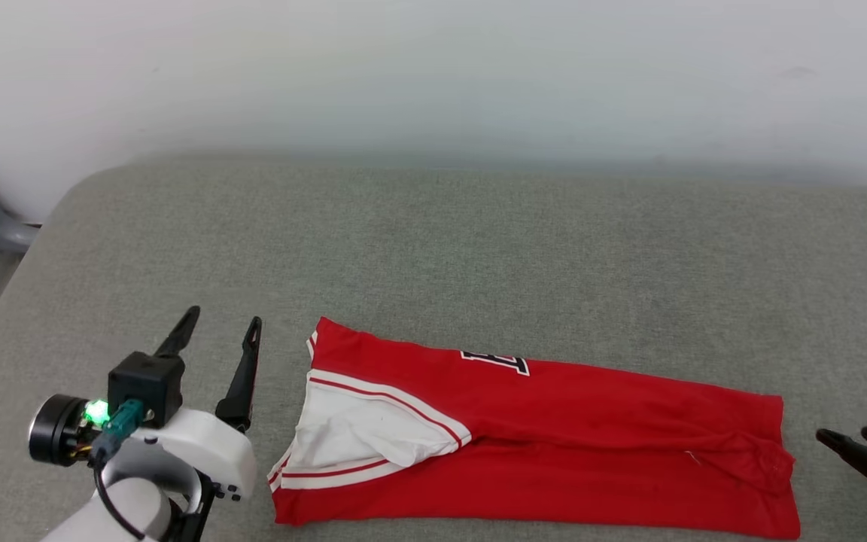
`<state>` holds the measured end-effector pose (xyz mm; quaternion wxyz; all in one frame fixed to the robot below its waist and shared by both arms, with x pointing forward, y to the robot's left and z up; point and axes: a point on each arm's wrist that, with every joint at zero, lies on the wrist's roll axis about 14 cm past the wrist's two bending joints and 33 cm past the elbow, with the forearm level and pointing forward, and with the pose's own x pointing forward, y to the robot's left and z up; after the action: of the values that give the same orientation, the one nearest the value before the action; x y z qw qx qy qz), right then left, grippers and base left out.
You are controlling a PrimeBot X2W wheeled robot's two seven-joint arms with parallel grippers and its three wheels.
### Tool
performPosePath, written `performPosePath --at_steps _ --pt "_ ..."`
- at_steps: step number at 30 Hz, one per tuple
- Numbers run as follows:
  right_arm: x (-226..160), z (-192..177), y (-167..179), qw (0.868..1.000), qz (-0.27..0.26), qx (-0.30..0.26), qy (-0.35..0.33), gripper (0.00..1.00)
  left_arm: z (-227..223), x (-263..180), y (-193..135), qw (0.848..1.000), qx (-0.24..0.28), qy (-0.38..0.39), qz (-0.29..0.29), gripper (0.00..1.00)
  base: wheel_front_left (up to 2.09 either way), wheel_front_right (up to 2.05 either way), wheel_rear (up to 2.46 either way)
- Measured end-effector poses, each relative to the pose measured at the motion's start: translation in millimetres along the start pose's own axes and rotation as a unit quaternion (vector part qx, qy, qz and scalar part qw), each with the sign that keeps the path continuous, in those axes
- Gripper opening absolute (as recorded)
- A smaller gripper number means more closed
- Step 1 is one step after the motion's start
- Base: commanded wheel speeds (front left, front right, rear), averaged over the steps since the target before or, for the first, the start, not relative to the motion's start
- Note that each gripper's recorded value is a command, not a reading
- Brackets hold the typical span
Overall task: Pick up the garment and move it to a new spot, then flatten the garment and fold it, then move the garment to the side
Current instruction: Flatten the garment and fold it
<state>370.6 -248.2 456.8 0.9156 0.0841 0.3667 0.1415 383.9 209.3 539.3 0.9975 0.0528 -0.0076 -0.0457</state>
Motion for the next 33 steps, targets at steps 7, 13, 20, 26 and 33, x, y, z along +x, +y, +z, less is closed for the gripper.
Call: performPosePath --at_steps 7,13,20,26,33 --pt "17.0 -16.8 -8.5 0.996 -0.002 0.042 0.079 1.00 9.7 -11.2 10.0 0.997 0.007 -0.047 0.058 1.00 0.00 0.00 0.00" --pt "43.7 -17.0 7.7 0.994 0.021 0.048 0.101 1.00 -3.4 -21.5 15.3 0.996 0.006 -0.042 0.084 1.00 0.00 0.00 0.00" --pt "64.4 -48.4 10.1 0.985 0.019 0.060 0.161 1.00 -12.5 -29.1 21.2 0.993 0.001 -0.038 0.110 1.00 0.00 0.00 0.00" --pt "76.9 -58.2 36.3 0.980 0.058 0.077 0.175 1.00 -24.1 -29.9 20.2 0.993 -0.002 -0.026 0.115 1.00 0.00 0.00 0.00" --pt "80.7 -62.6 62.7 0.979 0.092 0.076 0.167 1.00 -29.0 -28.6 17.1 0.993 0.007 -0.023 0.115 1.00 0.00 0.00 0.00"
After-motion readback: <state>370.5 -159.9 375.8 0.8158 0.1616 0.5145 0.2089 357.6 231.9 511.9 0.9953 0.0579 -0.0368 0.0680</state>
